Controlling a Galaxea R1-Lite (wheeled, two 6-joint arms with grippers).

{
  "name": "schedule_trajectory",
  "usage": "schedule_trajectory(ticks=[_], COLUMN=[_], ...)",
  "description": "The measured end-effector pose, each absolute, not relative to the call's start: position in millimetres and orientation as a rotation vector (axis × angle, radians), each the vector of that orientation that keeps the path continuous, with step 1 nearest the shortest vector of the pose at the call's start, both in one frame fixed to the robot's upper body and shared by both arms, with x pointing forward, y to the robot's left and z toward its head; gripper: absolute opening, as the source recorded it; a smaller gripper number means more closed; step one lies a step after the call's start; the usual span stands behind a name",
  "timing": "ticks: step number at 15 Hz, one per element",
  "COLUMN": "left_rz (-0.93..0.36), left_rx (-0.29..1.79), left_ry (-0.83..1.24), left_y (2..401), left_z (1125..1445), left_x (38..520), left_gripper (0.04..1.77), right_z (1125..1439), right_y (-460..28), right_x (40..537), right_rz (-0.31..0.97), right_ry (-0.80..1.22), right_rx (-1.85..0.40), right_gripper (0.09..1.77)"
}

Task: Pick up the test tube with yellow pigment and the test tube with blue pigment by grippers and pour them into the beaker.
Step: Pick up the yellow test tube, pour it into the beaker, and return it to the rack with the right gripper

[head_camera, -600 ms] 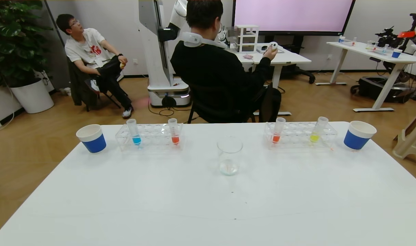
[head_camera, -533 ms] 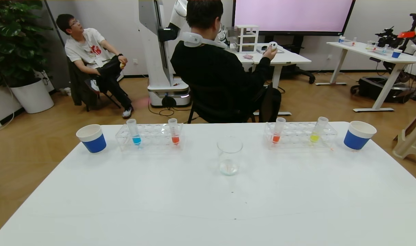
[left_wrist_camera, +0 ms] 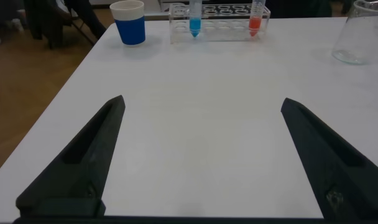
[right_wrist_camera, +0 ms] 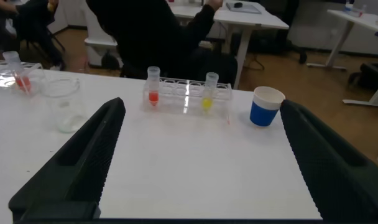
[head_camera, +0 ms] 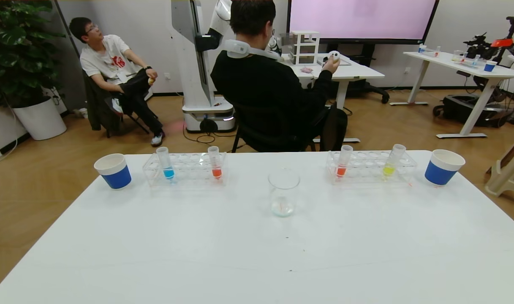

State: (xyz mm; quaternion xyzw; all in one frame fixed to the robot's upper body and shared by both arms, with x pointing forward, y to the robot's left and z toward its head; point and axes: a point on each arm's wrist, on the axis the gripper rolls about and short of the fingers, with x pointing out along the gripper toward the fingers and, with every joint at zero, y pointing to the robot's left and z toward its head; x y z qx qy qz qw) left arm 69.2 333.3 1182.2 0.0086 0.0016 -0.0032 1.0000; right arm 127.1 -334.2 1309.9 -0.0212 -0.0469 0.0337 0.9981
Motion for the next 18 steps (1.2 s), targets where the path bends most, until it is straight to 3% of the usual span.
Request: schedule_trajectory(ticks=[4, 8, 13, 18], left_rz=[-0.006, -0.006, -0.007, -0.006], left_rx=[0.017, 0.017, 0.017, 0.017], left_ry=[0.003, 0.004, 0.003, 0.004], left_y=[333, 333, 333, 333], left_z=[1182, 1182, 1182, 1182], left_x=[69, 69, 69, 69], left_gripper=[1.75, 1.75, 1.75, 1.75], right_z=[1337, 1334, 1287, 1225], right_y=[-332, -337, -350, -360], right_x=[203, 284, 369, 416], right_rz=[0.055, 0.057, 0.028, 0.007], right_ry=[-0.036, -0.035, -0.067, -0.009], right_rx=[-0.033, -0.030, -0.034, -0.029], right_gripper=[1.74, 1.74, 1.74, 1.74])
